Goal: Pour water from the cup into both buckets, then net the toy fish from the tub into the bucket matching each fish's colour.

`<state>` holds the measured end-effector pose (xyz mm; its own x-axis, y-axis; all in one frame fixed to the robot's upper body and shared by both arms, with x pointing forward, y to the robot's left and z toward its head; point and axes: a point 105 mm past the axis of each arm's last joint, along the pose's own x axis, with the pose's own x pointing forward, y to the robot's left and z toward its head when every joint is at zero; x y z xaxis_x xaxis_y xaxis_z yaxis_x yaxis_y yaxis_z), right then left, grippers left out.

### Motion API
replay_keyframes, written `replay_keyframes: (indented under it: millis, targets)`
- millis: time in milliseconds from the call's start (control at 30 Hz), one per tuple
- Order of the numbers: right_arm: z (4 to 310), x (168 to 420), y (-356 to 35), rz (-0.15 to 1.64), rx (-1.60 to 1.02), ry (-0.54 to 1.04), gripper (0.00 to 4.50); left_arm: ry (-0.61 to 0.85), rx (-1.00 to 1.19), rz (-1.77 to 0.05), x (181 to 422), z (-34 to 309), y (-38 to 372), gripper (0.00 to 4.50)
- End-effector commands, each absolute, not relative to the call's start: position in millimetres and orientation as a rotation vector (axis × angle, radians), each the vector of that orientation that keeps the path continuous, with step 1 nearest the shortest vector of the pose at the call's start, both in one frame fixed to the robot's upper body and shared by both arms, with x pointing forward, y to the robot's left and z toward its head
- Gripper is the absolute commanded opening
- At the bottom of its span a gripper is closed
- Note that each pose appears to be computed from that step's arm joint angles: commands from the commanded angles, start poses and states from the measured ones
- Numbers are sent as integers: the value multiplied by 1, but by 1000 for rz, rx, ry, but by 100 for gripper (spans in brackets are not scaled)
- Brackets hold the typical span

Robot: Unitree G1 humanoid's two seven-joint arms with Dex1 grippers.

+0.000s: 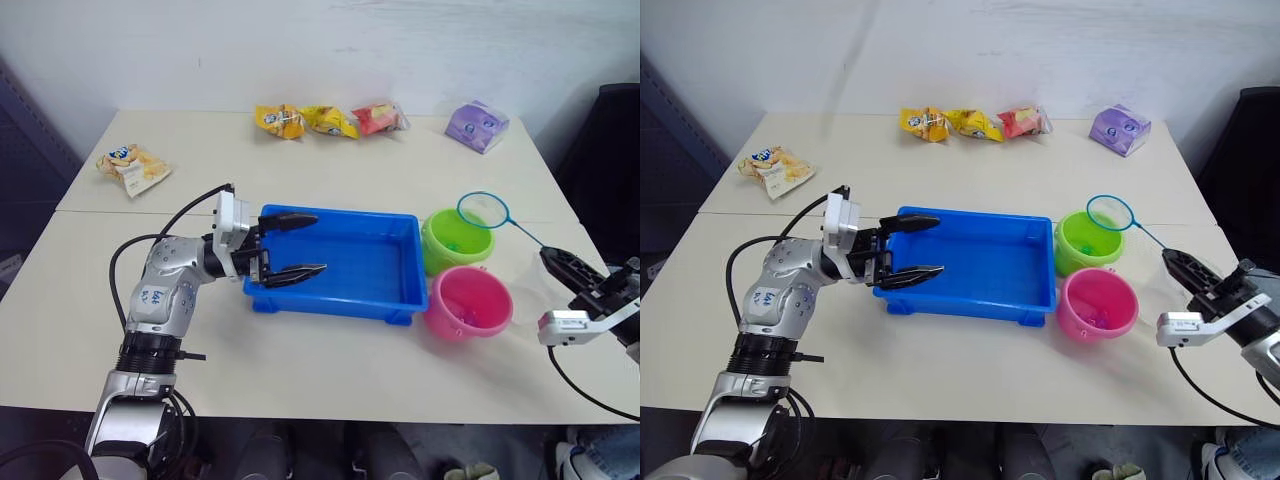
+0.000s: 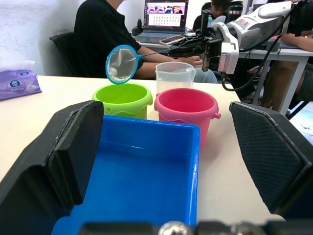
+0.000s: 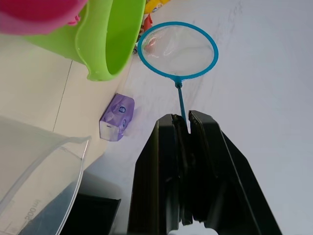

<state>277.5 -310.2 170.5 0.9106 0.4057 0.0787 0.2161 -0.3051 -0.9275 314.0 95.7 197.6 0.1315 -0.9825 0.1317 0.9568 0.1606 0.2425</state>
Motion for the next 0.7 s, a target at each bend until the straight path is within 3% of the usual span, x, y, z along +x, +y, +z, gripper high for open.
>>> replay_keyframes:
  millis: [33,167,333,533,700]
  targets:
    - [198,277,-301,159,-1773,-528,0,-327,137,-1413,309,208,98,444]
    - [216,273,-271,298,-1465,-551,0,-342,133,-1391,308,216,115,444]
    - [216,265,-228,619,-938,-423,0,-443,185,-1388,297,240,143,444]
    - [204,246,-181,960,-633,-275,0,-344,286,-1539,270,238,156,444]
    - [155,203,-137,1311,-438,-15,0,-125,379,-1698,236,204,171,444]
